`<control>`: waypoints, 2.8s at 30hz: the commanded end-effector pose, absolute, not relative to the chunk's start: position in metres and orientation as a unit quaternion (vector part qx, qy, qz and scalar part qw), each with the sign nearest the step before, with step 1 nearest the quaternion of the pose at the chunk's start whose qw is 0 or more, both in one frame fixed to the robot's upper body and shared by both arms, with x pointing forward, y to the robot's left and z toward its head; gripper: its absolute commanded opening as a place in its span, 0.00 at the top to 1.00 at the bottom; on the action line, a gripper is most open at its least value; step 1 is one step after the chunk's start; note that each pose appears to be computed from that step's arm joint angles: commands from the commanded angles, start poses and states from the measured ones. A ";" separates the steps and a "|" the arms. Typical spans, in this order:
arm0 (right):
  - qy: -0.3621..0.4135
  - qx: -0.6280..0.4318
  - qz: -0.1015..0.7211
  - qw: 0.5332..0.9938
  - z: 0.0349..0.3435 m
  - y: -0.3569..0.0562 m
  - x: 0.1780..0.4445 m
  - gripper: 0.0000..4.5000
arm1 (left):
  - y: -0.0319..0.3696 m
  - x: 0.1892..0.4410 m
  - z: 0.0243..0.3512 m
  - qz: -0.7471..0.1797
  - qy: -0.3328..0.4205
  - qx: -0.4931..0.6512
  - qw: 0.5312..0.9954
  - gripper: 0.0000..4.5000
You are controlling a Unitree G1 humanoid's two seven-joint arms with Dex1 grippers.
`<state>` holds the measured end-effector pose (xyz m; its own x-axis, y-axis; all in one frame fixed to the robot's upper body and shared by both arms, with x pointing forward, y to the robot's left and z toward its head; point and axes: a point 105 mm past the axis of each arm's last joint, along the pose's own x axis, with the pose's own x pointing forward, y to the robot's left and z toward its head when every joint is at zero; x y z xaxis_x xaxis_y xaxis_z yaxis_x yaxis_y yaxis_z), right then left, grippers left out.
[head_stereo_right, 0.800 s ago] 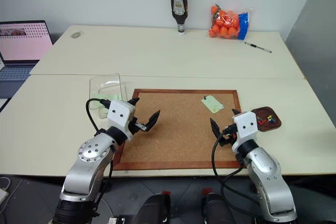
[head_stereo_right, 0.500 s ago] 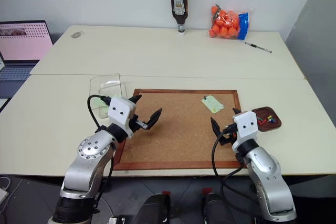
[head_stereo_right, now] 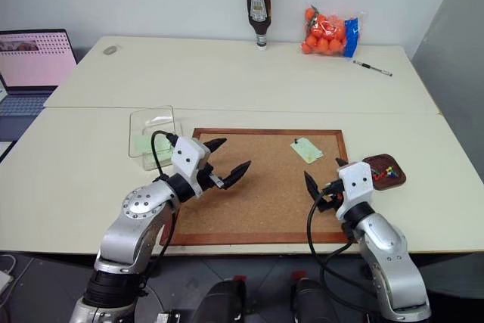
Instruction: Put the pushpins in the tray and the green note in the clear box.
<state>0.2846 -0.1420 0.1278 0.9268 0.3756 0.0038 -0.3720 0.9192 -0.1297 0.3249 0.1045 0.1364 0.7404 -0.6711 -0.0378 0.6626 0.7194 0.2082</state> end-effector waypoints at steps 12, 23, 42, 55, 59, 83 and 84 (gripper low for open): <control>-0.019 -0.042 0.214 0.976 0.158 -0.137 0.292 0.00 | 0.084 0.329 0.128 -0.412 0.007 0.116 0.904 0.31; -0.018 -0.057 0.237 0.970 0.163 -0.130 0.299 0.00 | 0.070 0.324 0.119 -0.464 0.020 0.133 0.876 0.77; -0.006 -0.069 0.252 0.965 0.163 -0.112 0.343 0.00 | 0.061 0.315 0.071 -0.504 0.095 0.133 0.848 1.00; 0.037 -0.079 0.262 0.961 0.144 -0.094 0.405 0.00 | 0.064 0.309 0.065 -0.505 0.108 0.140 0.845 1.00; 0.043 -0.079 0.253 0.963 0.138 -0.096 0.413 0.11 | 0.063 0.306 0.065 -0.506 0.108 0.140 0.844 1.00; 0.055 -0.106 0.234 0.965 0.139 -0.094 0.419 1.00 | 0.060 0.303 0.063 -0.508 0.109 0.144 0.842 1.00; 0.054 -0.104 0.234 0.965 0.140 -0.095 0.419 1.00 | 0.060 0.303 0.063 -0.507 0.109 0.144 0.842 1.00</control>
